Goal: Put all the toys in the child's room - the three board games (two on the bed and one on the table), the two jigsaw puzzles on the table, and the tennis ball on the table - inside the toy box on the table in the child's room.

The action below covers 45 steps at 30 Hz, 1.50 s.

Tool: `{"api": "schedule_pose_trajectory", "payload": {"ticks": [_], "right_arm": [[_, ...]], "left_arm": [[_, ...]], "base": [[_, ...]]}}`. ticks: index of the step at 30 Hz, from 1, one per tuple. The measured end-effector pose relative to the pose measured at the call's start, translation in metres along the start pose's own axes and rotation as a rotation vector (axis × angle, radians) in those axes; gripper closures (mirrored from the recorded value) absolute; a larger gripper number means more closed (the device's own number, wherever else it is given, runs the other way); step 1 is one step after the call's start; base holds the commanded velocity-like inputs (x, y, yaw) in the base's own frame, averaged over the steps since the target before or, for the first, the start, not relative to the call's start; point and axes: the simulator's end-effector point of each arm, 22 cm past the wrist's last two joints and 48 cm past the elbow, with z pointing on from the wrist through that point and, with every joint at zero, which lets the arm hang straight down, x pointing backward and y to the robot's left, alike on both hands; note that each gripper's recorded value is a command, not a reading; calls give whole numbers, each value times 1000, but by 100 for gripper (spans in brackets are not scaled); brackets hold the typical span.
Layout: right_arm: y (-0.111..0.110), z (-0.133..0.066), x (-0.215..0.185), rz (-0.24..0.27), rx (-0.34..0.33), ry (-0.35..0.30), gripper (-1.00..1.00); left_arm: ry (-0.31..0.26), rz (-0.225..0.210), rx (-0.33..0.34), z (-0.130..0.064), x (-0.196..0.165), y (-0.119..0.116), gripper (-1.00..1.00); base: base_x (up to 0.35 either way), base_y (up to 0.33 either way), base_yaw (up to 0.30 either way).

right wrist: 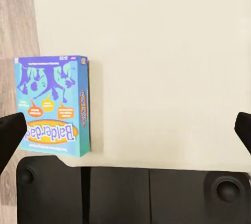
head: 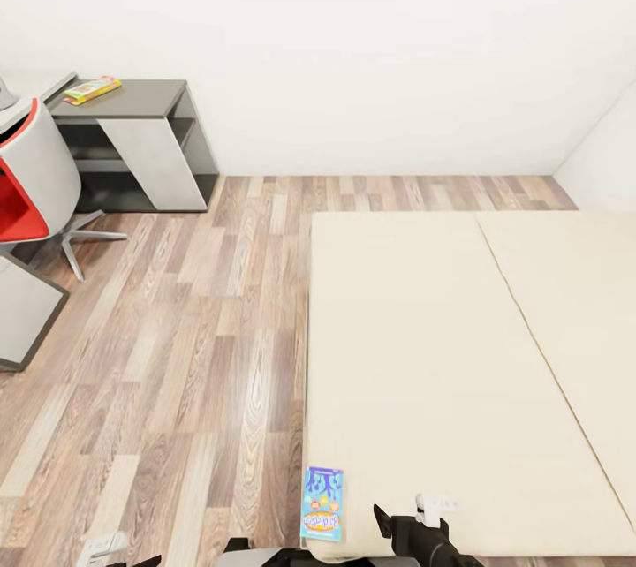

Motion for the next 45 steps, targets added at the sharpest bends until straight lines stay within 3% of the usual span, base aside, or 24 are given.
{"api": "schedule_pose_trajectory", "payload": {"ticks": [36,38,42,45], "right_arm": [[5,-9,-24,-8,-10,-49,-100],[6,-9,-23,-7,-12,-33,-100],[10,-9,-34,-7,-19,15,-100],[15,-5,-82,-12,-30,-13,-100]], "left_arm": [[-54,20,28,-8,-23,-12,-100],[-56,16,37,-10,-28,-13,-100],[-17,-41,89,-13,-43,-29,-100],[-31,-46,132,-18,-98,-53,-100]], "base": [[0,0,0],[0,0,0],[0,0,0],[0,0,0]]}}
